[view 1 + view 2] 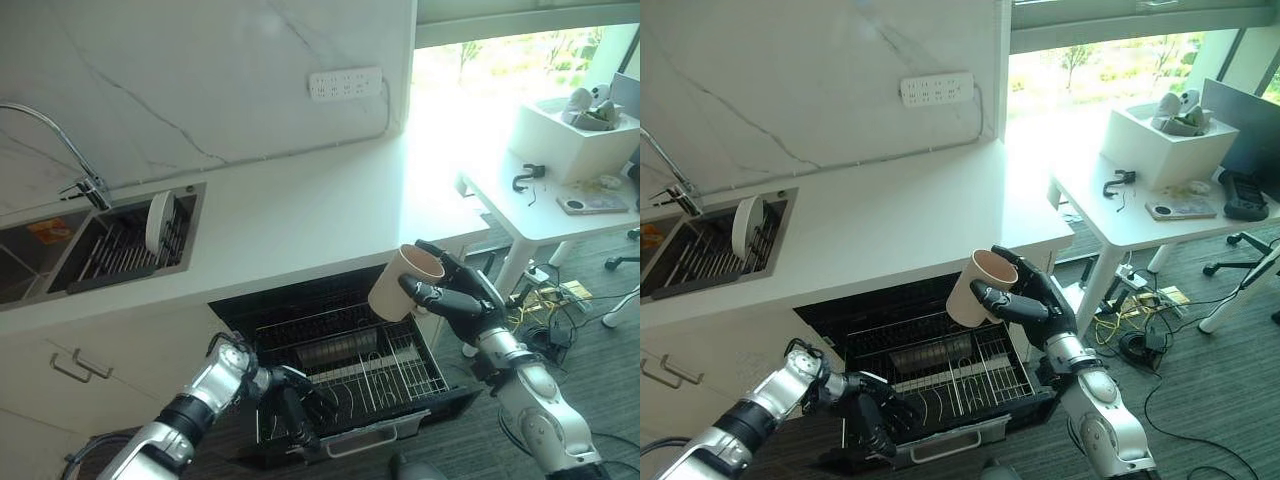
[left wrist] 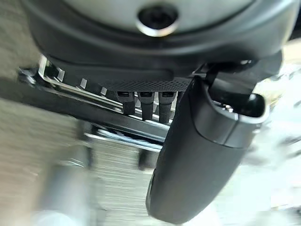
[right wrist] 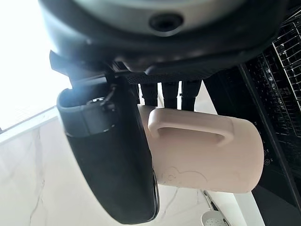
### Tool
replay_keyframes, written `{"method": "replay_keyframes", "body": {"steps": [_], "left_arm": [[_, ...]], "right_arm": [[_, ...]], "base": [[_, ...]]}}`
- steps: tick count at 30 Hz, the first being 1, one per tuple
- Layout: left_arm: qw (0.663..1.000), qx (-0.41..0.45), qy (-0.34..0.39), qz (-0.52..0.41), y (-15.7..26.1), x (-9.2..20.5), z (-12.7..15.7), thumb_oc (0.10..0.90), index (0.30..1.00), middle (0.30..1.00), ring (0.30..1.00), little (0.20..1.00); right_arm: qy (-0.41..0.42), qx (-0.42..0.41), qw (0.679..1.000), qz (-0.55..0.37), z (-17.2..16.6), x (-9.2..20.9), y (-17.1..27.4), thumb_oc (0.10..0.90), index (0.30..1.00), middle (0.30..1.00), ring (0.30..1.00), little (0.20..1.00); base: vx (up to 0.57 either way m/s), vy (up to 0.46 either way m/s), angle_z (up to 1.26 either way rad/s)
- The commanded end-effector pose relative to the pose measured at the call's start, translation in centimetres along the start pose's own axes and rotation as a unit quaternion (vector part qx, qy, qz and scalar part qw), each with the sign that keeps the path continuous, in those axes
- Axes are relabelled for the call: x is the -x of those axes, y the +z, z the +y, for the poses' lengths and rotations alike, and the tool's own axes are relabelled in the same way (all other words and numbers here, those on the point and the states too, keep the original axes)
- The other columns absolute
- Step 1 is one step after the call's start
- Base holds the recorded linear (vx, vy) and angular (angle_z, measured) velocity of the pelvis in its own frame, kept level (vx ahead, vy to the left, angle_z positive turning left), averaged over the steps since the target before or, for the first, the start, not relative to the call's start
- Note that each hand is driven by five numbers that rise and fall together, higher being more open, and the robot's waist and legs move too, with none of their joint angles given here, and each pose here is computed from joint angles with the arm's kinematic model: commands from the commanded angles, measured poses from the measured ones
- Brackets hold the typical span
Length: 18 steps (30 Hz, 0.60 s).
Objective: Place the dishes in the dishwasher.
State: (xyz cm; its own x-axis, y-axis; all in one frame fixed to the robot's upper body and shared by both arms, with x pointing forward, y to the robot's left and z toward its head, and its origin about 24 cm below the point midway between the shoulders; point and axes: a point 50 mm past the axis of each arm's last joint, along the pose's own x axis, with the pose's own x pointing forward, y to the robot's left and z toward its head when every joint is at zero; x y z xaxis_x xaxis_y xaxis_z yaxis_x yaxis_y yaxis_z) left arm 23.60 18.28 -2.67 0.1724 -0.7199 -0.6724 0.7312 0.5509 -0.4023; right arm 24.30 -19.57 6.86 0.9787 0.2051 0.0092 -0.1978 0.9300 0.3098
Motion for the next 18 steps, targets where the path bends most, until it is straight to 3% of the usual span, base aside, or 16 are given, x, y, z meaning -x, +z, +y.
{"method": "replay_keyframes", "body": {"steps": [1, 5, 15, 17, 18], "left_arm": [[0.978, 0.096, -0.043, -0.18, 2.1, -2.1, -2.6, 0.8, 0.9, 0.9, 0.9, 0.9], [0.938, 0.205, 0.033, -0.277, 0.6, -2.6, -1.8, 0.8, 0.9, 0.9, 0.9, 0.9], [0.913, 0.304, 0.134, -0.235, -2.5, -5.2, -1.7, 0.8, 0.9, 0.9, 0.9, 0.9], [0.902, 0.319, 0.174, -0.236, -2.8, -5.2, -1.3, 0.8, 0.9, 0.9, 0.9, 0.9], [0.881, 0.327, 0.234, -0.25, -3.0, -4.5, -0.2, 0.8, 0.9, 0.9, 0.9, 0.9]], "right_arm": [[0.053, 0.011, 0.988, -0.146, 1.1, -0.9, 5.0, 0.4, 0.3, 0.3, 0.3, 0.3], [0.025, 0.015, 0.989, -0.142, 0.6, -0.6, 4.6, 0.4, 0.3, 0.3, 0.3, 0.3], [-0.022, 0.054, 0.992, -0.112, 0.5, -0.9, 3.5, 0.4, 0.3, 0.3, 0.3, 0.3], [-0.03, 0.063, 0.993, -0.098, 0.3, -0.8, 2.9, 0.4, 0.3, 0.3, 0.3, 0.3], [-0.048, 0.084, 0.991, -0.088, -0.3, -0.8, 2.5, 0.4, 0.3, 0.3, 0.3, 0.3]], "base": [[-0.01, -0.021, 0.04], [-0.01, -0.025, 0.12], [0.0, -0.034, 0.09], [0.01, -0.044, -0.03], [0.01, -0.045, -0.03]]}}
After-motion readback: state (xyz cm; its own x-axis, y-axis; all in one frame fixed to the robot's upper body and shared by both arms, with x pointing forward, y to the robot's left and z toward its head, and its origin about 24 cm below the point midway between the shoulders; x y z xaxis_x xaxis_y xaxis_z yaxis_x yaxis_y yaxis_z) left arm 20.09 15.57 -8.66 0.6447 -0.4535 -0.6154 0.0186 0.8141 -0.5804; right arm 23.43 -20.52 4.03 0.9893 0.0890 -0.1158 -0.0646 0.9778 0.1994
